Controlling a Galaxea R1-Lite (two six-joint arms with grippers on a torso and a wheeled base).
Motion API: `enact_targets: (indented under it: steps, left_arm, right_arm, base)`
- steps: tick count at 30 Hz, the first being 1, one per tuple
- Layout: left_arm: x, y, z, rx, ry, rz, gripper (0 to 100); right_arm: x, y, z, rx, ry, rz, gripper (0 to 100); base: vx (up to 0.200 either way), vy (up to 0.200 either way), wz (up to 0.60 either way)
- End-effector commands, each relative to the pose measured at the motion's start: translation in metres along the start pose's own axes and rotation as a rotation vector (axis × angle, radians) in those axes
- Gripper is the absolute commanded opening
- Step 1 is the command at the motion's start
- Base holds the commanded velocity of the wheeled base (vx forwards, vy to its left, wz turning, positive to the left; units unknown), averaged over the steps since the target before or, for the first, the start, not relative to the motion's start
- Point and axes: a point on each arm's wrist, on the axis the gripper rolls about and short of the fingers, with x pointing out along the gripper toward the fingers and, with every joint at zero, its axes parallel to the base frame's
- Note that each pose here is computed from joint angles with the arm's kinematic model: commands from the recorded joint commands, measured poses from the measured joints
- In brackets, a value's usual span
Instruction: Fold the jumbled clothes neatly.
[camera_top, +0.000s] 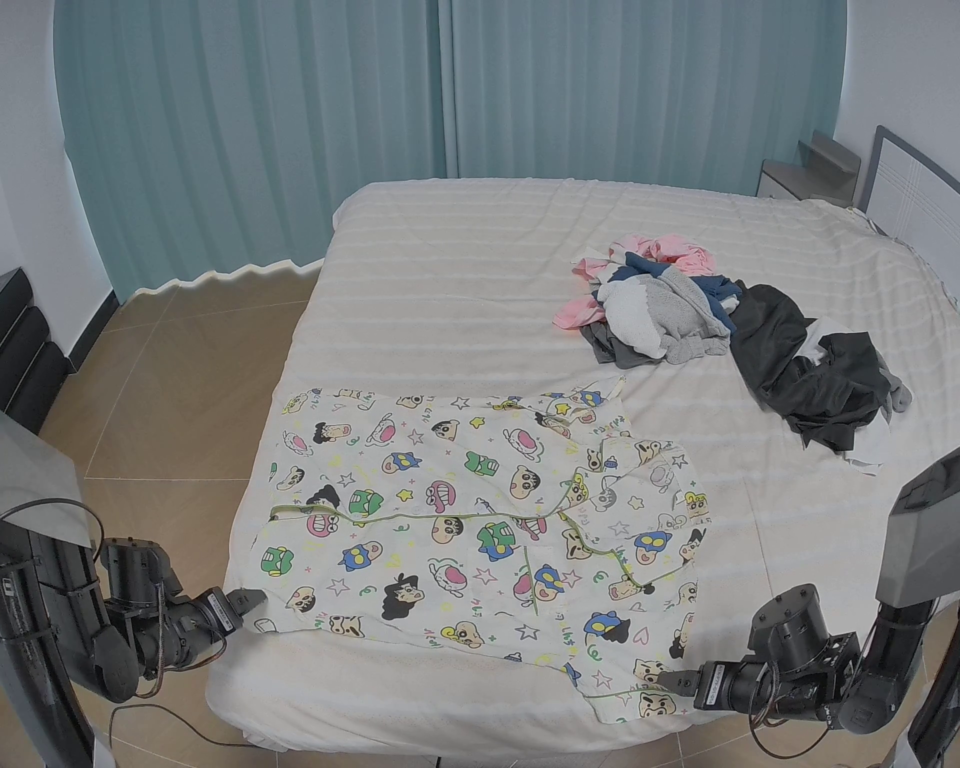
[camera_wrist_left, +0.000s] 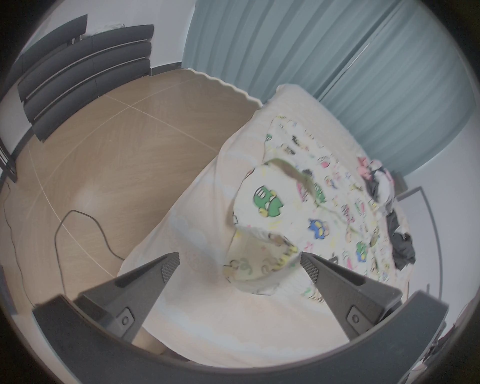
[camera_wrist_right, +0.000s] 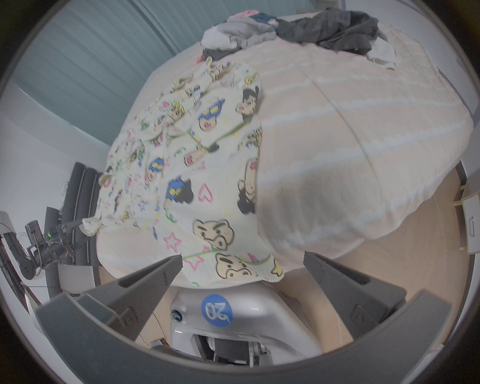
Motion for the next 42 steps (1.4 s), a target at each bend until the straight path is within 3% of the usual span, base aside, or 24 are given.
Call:
enact_targets:
  steps: [1, 4, 11, 20, 32, 37, 42]
  left_arm:
    - [-0.029, -0.014, 0.020, -0.079, -0.161, -0.107, 100]
    - [-0.039, -0.021, 0.029, -0.154, -0.216, -0.167, 100]
    - [-0.045, -0.025, 0.031, -0.148, -0.230, -0.205, 100]
    - [-0.045, -0.023, 0.027, -0.150, -0.180, -0.231, 100]
    - [-0.049, -0.018, 0.019, -0.174, -0.142, -0.218, 100]
    - [-0.048, -0.017, 0.020, -0.212, -0.139, -0.217, 100]
    - [-0.046, -0.016, 0.018, -0.221, -0.127, -0.205, 100]
  right_arm:
    - [-0.029, 0.009, 0.015, 0.031, -0.143, 0.110, 100]
    - [-0.034, 0.011, 0.020, 0.039, -0.173, 0.132, 100]
    - [-0.032, 0.037, 0.068, 0.114, -0.360, 0.249, 100]
    - [-0.012, 0.074, 0.110, 0.143, -0.405, 0.322, 100]
    - [0.056, 0.118, 0.169, 0.360, -0.258, 0.266, 100]
    - [0.088, 0.134, 0.176, 0.442, -0.169, 0.213, 100]
    - [0.115, 0.132, 0.177, 0.456, -0.140, 0.169, 100]
  base:
    - [0.000, 0.000, 0.00]
    - [0.000, 0.000, 0.00]
    - [0.057, 0.000, 0.00]
    - [0.200, 0.000, 0.00]
    - [0.167, 0.000, 0.00]
    - [0.000, 0.000, 0.00]
    - [0.000, 0.000, 0.00]
